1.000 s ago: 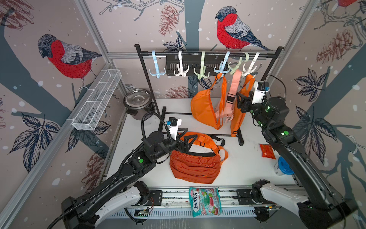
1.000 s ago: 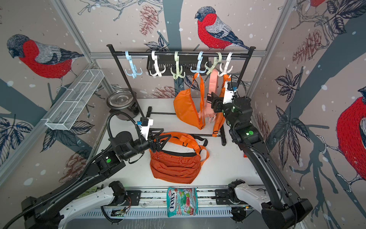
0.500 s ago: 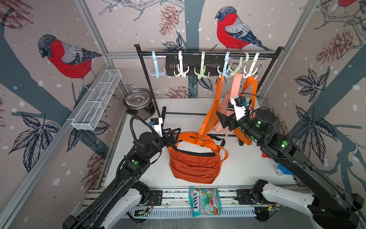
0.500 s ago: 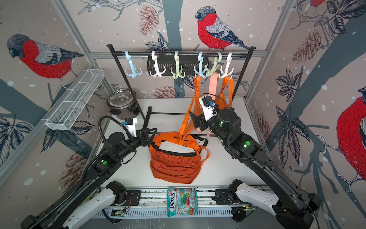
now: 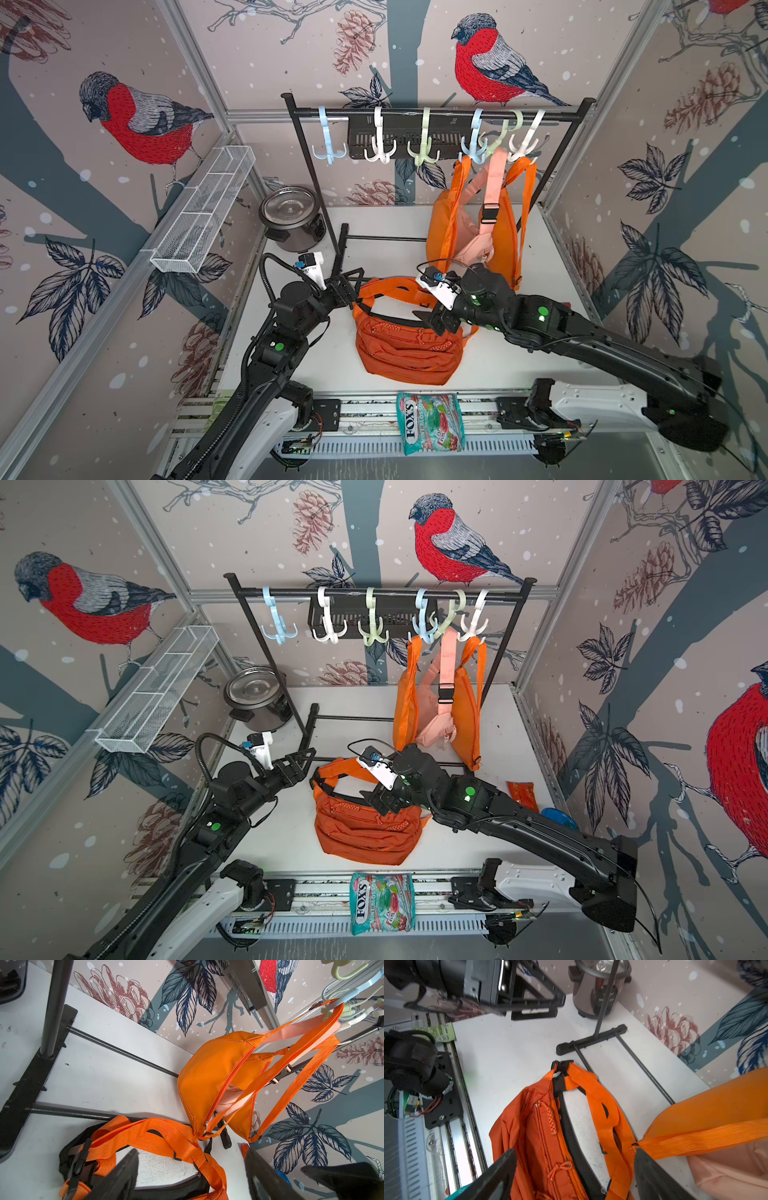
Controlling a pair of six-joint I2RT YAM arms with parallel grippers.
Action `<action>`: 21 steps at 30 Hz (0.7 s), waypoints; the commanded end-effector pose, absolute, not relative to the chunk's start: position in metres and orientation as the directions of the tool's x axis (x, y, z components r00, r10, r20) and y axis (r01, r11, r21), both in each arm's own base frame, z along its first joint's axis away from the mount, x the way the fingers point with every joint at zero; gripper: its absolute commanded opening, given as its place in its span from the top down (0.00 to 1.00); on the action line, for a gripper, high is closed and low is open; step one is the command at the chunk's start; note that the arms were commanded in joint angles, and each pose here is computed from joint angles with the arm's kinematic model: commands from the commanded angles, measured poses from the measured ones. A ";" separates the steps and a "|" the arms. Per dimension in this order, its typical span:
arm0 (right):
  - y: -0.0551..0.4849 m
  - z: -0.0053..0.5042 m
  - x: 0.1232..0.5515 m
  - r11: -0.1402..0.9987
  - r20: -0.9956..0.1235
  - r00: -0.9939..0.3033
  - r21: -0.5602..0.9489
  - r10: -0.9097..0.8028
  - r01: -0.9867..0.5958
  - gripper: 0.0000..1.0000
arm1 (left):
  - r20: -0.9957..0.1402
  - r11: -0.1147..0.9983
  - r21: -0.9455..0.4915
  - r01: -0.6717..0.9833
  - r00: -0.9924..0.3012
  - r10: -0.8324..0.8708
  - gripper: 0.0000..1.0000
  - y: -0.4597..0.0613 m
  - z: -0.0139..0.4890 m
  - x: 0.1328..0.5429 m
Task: Hang the bag on a hook
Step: Pick up the bag from the bag.
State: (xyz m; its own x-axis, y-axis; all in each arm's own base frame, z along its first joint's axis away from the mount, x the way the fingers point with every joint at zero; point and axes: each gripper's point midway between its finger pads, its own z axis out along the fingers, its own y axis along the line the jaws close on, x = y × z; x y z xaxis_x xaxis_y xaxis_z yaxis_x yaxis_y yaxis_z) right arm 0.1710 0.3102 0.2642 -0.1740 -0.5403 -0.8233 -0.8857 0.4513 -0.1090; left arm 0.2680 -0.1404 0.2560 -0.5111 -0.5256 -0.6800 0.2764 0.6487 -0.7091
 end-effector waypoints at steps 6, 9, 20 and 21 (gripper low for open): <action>0.327 0.220 0.148 0.378 -0.758 -0.226 -0.029 -0.612 -0.925 0.10 | -0.729 0.618 -0.682 0.391 -0.441 -0.524 0.21 -0.141 0.284 0.253; 0.331 0.207 0.141 0.356 -0.733 -0.233 -0.014 -0.639 -0.934 0.10 | -0.749 0.620 -0.662 0.422 -0.418 -0.514 0.20 -0.140 0.292 0.247; 0.348 0.157 0.125 0.297 -0.609 -0.260 0.041 -0.749 -0.954 0.10 | -0.788 0.622 -0.616 0.484 -0.365 -0.496 0.20 -0.137 0.309 0.229; 0.349 0.152 0.124 0.294 -0.598 -0.261 0.044 -0.758 -0.955 0.10 | -0.790 0.622 -0.613 0.487 -0.363 -0.494 0.20 -0.137 0.310 0.228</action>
State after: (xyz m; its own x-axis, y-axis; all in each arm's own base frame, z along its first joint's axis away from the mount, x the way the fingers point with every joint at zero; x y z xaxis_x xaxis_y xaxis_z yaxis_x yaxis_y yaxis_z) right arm 0.1300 0.3461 0.1598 -0.2480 -0.7415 -0.6235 -0.9526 0.3039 0.0175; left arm 0.2324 -0.1355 0.3042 -0.3722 -0.5065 -0.7777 0.4616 0.6259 -0.6286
